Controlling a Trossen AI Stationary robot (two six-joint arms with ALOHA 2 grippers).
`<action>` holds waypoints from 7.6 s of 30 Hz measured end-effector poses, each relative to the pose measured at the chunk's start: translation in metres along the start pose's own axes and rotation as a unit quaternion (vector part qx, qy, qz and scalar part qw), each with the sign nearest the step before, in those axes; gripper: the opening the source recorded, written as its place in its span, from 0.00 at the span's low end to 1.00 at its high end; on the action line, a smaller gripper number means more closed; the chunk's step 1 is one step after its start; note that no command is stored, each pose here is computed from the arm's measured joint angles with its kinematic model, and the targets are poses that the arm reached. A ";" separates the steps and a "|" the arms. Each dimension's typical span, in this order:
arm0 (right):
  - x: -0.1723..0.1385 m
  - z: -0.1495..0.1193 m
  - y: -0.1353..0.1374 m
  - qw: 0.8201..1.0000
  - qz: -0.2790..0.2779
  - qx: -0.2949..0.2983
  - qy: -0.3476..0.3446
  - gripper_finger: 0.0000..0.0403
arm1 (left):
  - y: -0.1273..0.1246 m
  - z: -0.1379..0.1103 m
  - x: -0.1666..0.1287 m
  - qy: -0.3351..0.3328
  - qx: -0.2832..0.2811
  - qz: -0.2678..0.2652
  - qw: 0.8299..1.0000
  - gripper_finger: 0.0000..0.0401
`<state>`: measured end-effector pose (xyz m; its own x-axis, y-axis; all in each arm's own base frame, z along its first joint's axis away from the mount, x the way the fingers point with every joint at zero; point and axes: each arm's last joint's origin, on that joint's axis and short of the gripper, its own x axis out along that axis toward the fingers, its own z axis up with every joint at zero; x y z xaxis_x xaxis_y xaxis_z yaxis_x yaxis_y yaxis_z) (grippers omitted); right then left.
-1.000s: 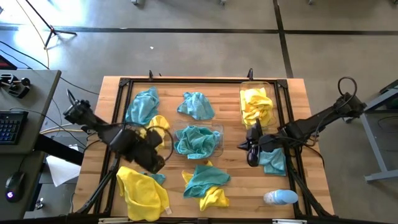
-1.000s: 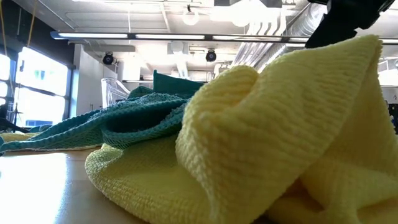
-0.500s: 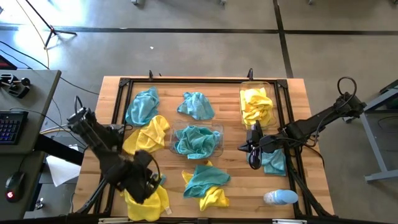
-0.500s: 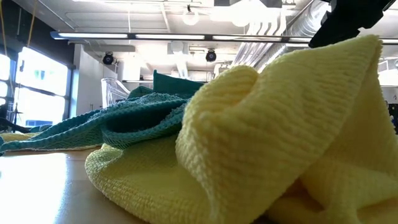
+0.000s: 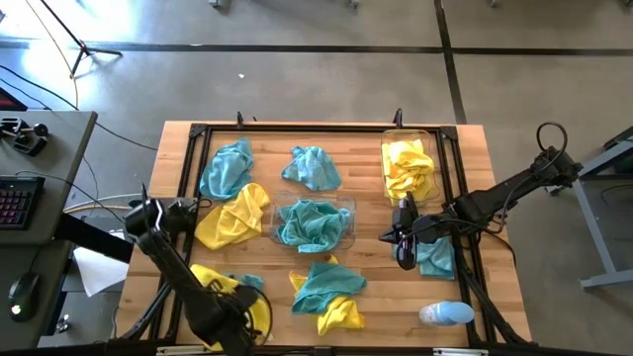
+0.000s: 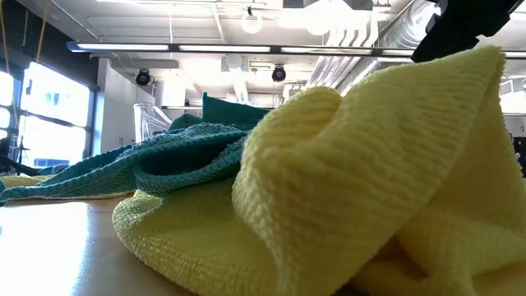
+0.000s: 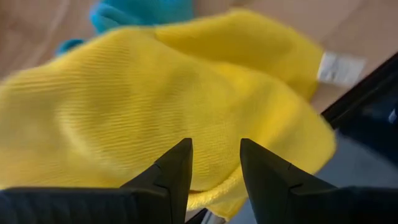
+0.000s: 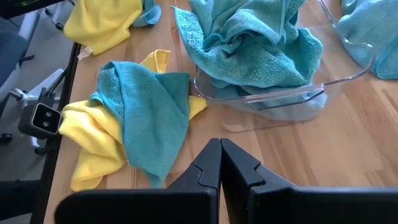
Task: Sort microfiber towel by color & place in baskets
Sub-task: Put the yellow towel into the top transparent bin
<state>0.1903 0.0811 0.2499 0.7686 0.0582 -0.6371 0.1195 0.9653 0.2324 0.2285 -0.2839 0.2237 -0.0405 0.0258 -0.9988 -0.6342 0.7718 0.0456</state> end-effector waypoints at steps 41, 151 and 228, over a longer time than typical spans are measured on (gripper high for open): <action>0.000 0.003 0.001 1.000 0.004 0.016 -0.015 0.00 | -0.013 -0.006 0.003 0.071 0.026 -0.067 0.995 0.00; 0.078 0.256 -0.043 0.959 -0.124 -0.126 -0.221 0.55 | 0.251 0.216 -0.224 -0.440 0.236 -0.107 0.860 0.00; -0.016 0.016 -0.195 0.881 -0.369 0.281 0.099 0.00 | 0.278 0.211 -0.149 -0.452 0.121 -0.143 0.872 0.29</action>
<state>0.1643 -0.1120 0.2265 0.2334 -0.4346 -0.8699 0.8749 0.4842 -0.0072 0.2212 0.0613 0.3818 0.7867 0.2161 -0.5783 -0.3324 0.9376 -0.1019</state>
